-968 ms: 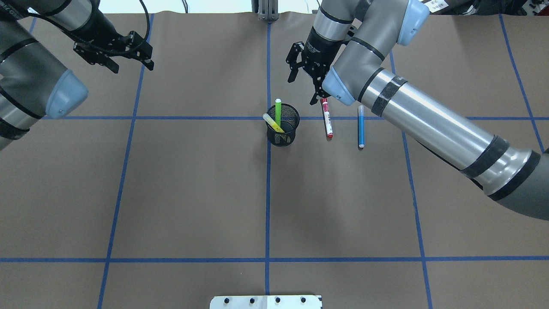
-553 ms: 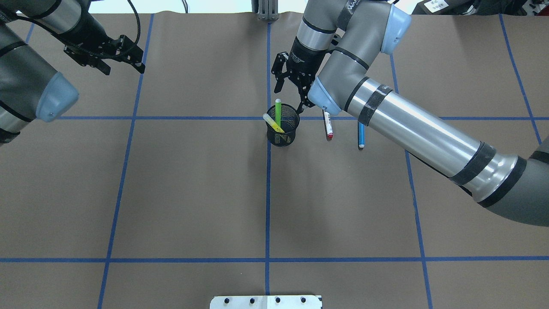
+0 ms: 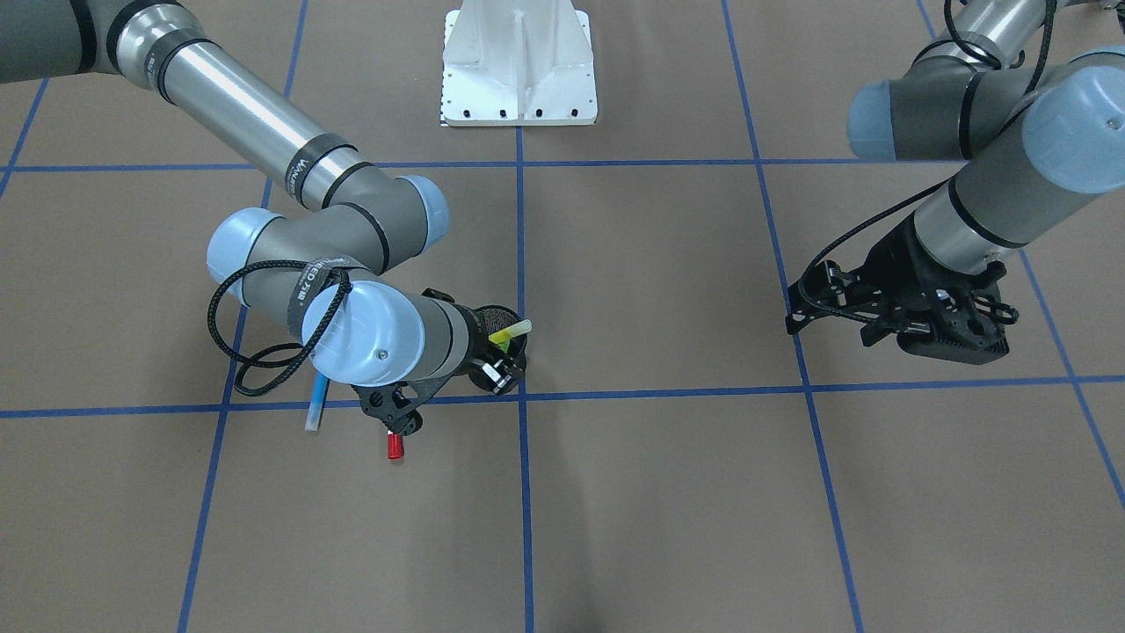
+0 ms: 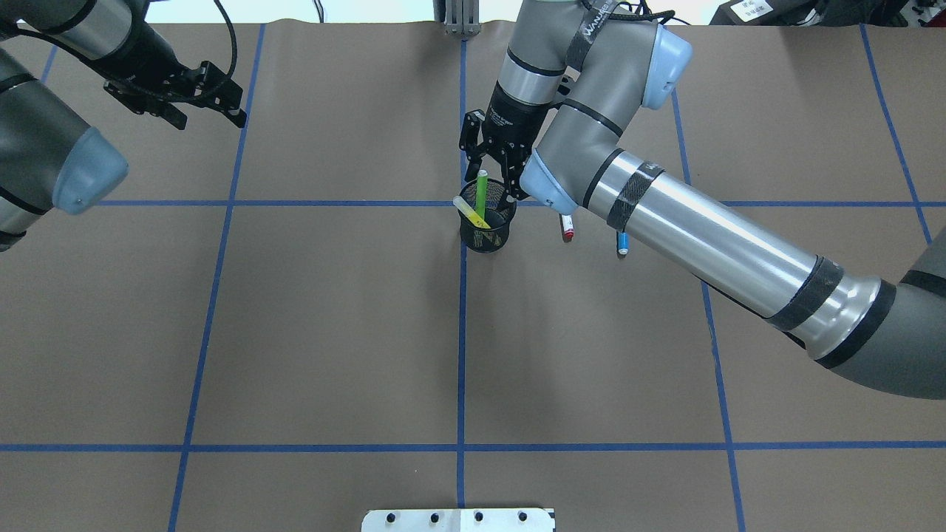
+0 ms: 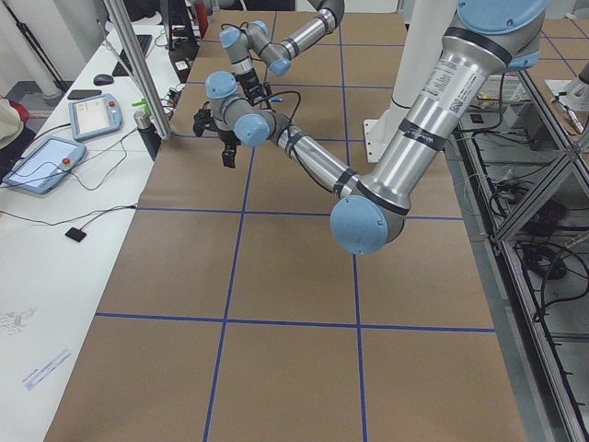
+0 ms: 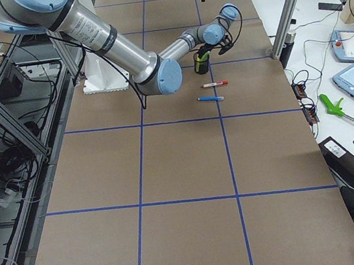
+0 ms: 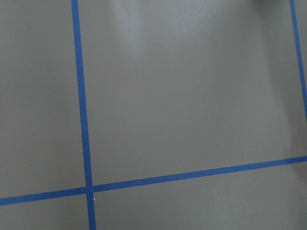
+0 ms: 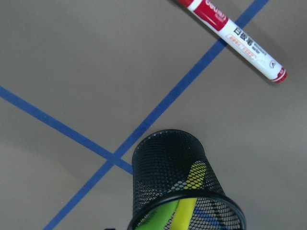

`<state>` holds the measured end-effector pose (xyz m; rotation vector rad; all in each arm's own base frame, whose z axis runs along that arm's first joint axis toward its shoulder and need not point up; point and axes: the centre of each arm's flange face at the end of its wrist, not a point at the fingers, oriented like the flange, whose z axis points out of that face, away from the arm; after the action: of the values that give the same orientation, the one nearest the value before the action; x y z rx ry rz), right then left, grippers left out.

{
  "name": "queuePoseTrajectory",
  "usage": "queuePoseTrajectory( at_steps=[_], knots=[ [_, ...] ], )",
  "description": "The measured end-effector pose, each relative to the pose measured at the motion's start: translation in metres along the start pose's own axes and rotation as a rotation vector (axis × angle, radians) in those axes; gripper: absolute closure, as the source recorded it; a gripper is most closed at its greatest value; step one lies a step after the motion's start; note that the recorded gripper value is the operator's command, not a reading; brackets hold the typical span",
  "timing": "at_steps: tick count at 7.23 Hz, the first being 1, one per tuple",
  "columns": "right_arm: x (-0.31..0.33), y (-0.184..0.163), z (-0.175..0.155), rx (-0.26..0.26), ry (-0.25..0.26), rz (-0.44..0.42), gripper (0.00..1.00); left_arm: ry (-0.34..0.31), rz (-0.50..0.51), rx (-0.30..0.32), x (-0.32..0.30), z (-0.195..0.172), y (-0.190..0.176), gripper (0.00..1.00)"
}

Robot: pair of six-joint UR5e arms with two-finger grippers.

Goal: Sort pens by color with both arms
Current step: 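Close the right gripper on the green highlighter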

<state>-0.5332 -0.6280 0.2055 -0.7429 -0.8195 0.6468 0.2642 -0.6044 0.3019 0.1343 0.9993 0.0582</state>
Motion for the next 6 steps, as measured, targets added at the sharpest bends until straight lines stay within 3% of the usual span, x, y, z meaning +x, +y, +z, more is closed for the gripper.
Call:
queuePoseTrajectory(
  at_steps=[6],
  knots=[
    [0.000,-0.009,-0.015,0.028,-0.025,-0.022,0.34,0.004,0.007,0.005,0.000,-0.004,0.005,0.00]
  ],
)
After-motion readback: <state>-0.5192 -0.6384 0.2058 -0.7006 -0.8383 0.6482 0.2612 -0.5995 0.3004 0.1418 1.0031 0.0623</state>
